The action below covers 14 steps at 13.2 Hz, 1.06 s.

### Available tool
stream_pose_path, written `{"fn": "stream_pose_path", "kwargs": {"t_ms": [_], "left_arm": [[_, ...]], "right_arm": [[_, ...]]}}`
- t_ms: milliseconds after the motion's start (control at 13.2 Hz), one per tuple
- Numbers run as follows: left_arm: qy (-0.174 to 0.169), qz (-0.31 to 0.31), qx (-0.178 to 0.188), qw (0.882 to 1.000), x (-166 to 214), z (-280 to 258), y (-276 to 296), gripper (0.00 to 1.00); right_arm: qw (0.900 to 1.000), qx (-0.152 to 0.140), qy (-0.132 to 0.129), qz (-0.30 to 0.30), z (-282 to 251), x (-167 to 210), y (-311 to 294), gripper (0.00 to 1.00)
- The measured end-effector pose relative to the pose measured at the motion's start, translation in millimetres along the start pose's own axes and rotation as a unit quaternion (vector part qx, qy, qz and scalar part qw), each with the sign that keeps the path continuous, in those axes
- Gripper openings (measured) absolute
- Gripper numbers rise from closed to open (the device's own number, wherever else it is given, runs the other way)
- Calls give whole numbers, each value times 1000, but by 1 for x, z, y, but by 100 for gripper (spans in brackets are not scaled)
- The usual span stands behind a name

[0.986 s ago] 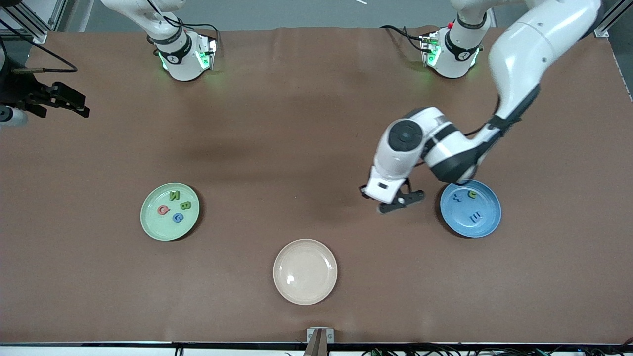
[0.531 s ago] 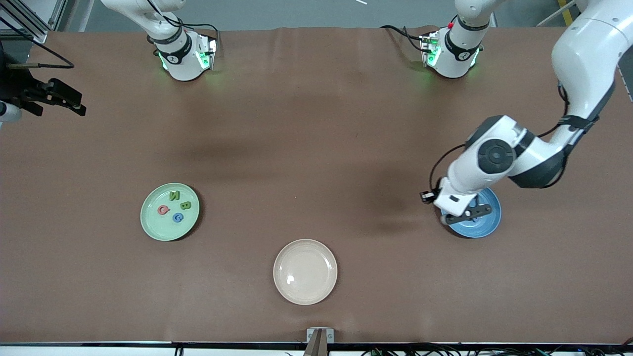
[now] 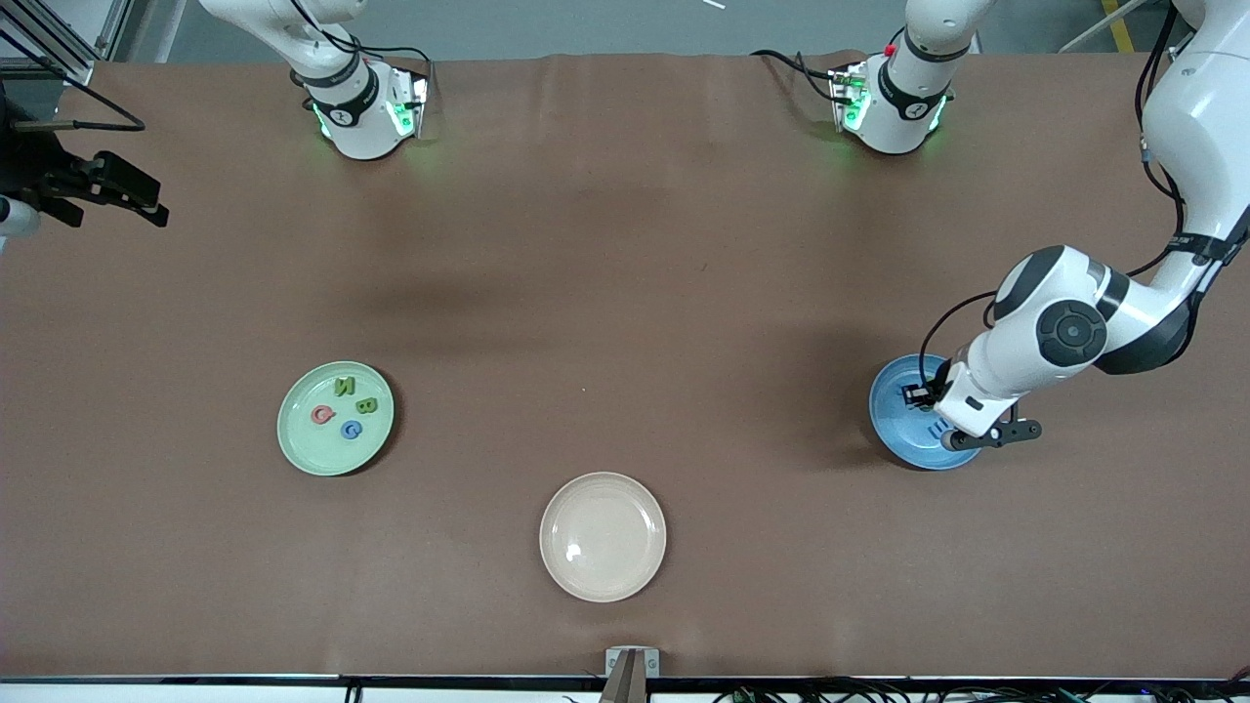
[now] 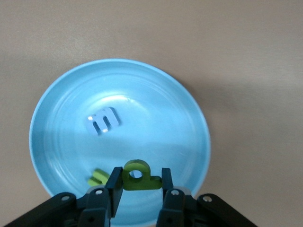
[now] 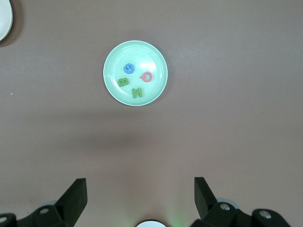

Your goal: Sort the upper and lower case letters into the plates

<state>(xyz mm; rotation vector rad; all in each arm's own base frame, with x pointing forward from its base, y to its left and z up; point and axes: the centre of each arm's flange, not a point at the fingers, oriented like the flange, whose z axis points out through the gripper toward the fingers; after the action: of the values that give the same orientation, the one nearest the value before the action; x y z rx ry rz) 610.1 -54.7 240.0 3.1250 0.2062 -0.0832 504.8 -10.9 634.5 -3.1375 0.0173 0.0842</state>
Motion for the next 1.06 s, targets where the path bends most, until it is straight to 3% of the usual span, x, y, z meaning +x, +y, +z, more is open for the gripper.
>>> {"fn": "stream_pose_path", "kwargs": {"t_ms": [379,835,1062], "left_arm": [[-3,17,17,1000,6,51,2,37],[2,19,23,1000,10,54,6,37],[7,17,22,1000,14,50,3,63]], "right_arm": [[1000,0,2,0,0,1,0,100],[1000,0,3,0,0,1,0,100],[1000,0,3,-1,0,1,-1,100]]}}
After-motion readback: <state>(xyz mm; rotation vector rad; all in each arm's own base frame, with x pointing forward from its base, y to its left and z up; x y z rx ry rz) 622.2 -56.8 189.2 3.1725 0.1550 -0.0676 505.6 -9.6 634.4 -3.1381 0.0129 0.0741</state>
